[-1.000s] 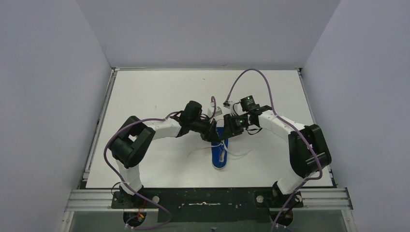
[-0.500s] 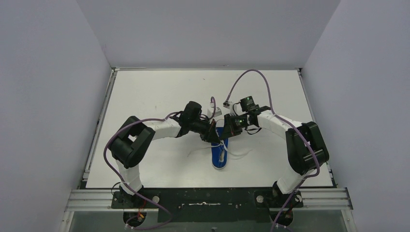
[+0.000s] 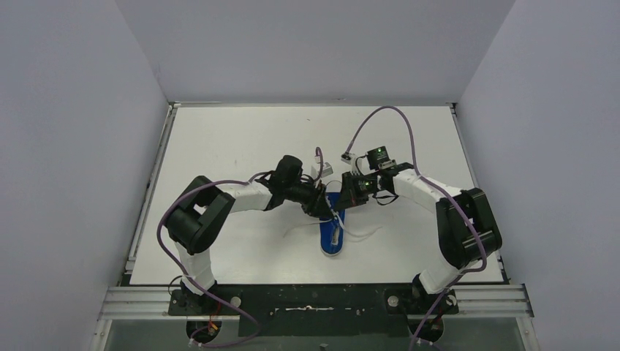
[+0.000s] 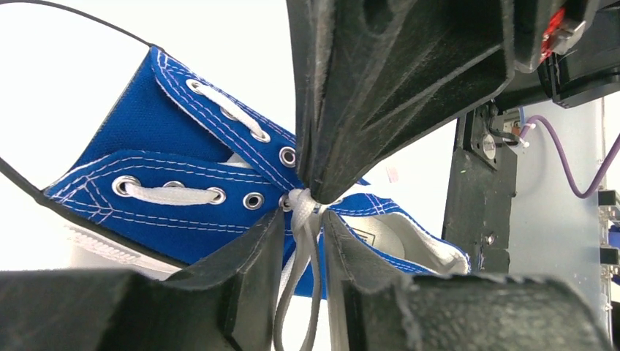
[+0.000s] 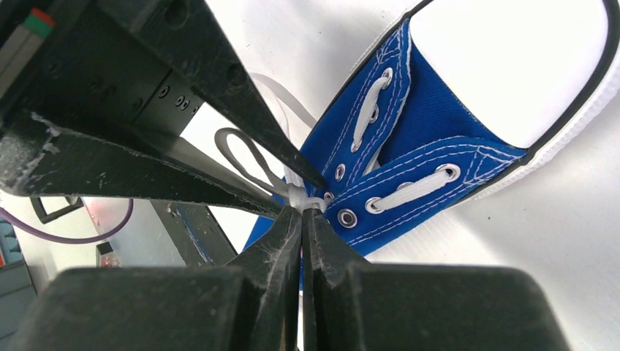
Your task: Tie the shoes
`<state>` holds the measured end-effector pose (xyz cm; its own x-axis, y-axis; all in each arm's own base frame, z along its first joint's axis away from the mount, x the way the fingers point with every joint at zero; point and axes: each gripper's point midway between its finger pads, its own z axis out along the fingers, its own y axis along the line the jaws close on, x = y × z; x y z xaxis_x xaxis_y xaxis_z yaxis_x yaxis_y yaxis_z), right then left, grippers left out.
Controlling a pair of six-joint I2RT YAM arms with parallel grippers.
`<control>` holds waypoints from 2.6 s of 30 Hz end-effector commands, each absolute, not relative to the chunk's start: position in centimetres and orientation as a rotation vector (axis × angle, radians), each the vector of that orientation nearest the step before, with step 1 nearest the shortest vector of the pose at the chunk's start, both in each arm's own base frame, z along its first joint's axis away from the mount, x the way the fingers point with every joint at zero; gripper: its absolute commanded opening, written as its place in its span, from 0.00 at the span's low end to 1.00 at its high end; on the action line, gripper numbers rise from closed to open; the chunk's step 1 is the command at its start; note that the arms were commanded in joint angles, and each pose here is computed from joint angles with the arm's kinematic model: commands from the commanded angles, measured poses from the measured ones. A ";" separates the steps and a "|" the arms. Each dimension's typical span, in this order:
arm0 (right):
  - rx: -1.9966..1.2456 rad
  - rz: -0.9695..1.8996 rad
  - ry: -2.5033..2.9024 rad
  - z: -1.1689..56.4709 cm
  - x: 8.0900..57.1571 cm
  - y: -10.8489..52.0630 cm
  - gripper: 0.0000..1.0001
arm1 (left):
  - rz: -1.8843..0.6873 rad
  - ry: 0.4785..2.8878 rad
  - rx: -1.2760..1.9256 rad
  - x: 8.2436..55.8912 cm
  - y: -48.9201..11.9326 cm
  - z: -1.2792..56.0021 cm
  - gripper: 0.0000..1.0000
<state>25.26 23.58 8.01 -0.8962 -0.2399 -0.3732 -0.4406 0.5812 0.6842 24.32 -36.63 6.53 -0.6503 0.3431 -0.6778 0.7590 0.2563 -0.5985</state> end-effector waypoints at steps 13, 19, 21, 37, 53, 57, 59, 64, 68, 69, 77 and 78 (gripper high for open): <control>-0.572 1.230 2.474 10.4 25.8 23.5 0.00 | -1.447 1.953 0.913 26.0 -37.8 10.1 0.22; -0.568 1.238 2.477 10.6 25.5 23.5 0.00 | -1.427 1.973 0.840 27.3 -37.4 9.7 0.05; -0.557 1.255 2.466 11.1 25.4 23.6 0.00 | -1.414 1.976 0.832 27.5 -37.3 9.6 0.02; -0.287 1.391 2.355 12.6 26.0 26.7 0.00 | -1.531 1.979 0.759 26.2 -38.4 8.5 0.03; -0.116 1.395 2.311 15.2 25.2 27.9 0.00 | -1.485 1.839 0.603 26.9 -39.4 11.1 0.00; -0.073 1.388 2.297 15.1 25.4 27.4 0.00 | -1.454 1.855 0.631 26.0 -38.4 10.1 0.00; -0.086 1.398 2.317 14.6 25.1 27.6 0.00 | -1.459 1.857 0.624 25.8 -38.4 9.8 0.00; -0.140 1.396 2.365 13.5 24.4 28.4 0.00 | -1.519 1.810 0.628 25.9 -39.6 10.8 0.00; -0.192 1.339 2.504 12.0 23.1 28.8 0.01 | -1.547 1.795 0.625 26.0 -40.4 11.0 0.00; -0.207 1.319 2.539 12.0 22.7 28.5 0.06 | -1.546 1.795 0.620 26.1 -40.3 11.0 0.00; -0.126 1.153 2.647 13.4 22.3 23.0 0.39 | -1.540 1.805 0.591 26.4 -39.2 9.9 0.00; -0.120 1.136 2.647 13.5 22.5 22.3 0.40 | -1.540 1.804 0.584 26.4 -39.1 9.9 0.00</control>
